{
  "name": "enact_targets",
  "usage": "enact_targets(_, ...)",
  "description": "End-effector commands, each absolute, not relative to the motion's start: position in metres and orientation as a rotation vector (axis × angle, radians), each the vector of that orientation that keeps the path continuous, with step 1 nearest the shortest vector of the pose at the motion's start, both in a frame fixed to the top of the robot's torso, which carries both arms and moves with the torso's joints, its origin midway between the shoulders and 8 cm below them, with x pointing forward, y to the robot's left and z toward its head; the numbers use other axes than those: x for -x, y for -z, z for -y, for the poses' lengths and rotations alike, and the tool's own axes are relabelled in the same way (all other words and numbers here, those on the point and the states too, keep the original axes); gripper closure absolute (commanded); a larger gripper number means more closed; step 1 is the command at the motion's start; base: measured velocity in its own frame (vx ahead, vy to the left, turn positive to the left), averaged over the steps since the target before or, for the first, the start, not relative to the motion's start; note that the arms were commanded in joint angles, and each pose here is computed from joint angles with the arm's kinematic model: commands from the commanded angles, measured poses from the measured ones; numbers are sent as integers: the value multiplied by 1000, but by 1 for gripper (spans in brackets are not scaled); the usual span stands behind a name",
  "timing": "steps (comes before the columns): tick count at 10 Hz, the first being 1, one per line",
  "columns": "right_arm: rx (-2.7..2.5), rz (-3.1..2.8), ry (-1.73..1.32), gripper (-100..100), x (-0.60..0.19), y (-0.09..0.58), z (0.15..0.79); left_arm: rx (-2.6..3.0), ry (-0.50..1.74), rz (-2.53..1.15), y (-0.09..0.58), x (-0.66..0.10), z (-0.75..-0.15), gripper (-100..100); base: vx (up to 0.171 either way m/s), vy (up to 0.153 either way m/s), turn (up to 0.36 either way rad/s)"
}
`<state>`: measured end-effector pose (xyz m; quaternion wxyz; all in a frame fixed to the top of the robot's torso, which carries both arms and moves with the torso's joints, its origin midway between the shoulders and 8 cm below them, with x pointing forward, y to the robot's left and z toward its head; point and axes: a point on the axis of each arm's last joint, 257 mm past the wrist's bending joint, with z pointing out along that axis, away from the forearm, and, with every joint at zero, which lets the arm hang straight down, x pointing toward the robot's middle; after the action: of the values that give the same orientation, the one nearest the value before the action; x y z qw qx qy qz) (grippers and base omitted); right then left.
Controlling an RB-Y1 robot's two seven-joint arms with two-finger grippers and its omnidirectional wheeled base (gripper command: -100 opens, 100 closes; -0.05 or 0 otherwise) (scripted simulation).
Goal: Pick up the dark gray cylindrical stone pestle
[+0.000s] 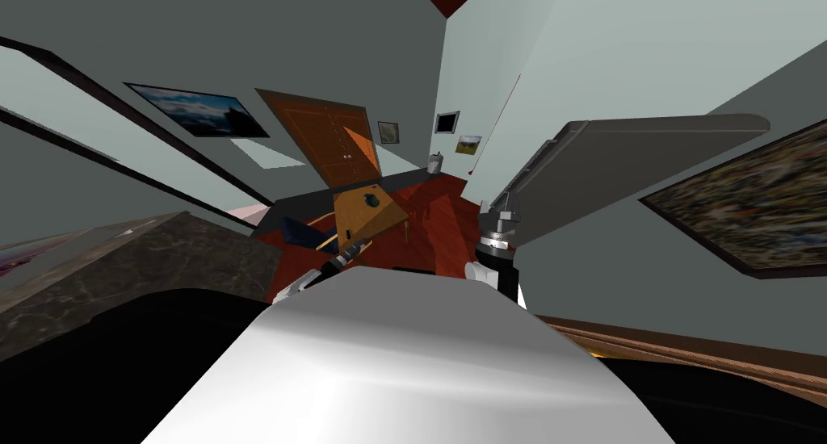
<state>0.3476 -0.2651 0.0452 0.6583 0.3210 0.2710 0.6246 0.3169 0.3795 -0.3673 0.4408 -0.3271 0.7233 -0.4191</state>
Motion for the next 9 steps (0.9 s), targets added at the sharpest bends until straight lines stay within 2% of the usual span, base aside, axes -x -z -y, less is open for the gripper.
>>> enact_targets(1, -727, -614, -1414, 0, -348, -45, 265, 831, 1023, -1811, 377, -310, -388, -100, 33, -9, 14)
enact_targets(9, -727, -614, -1414, 0, -348, -45, 265, 1028, 802, -2042, 458, -230, -461, -100, 83, -4, -105)
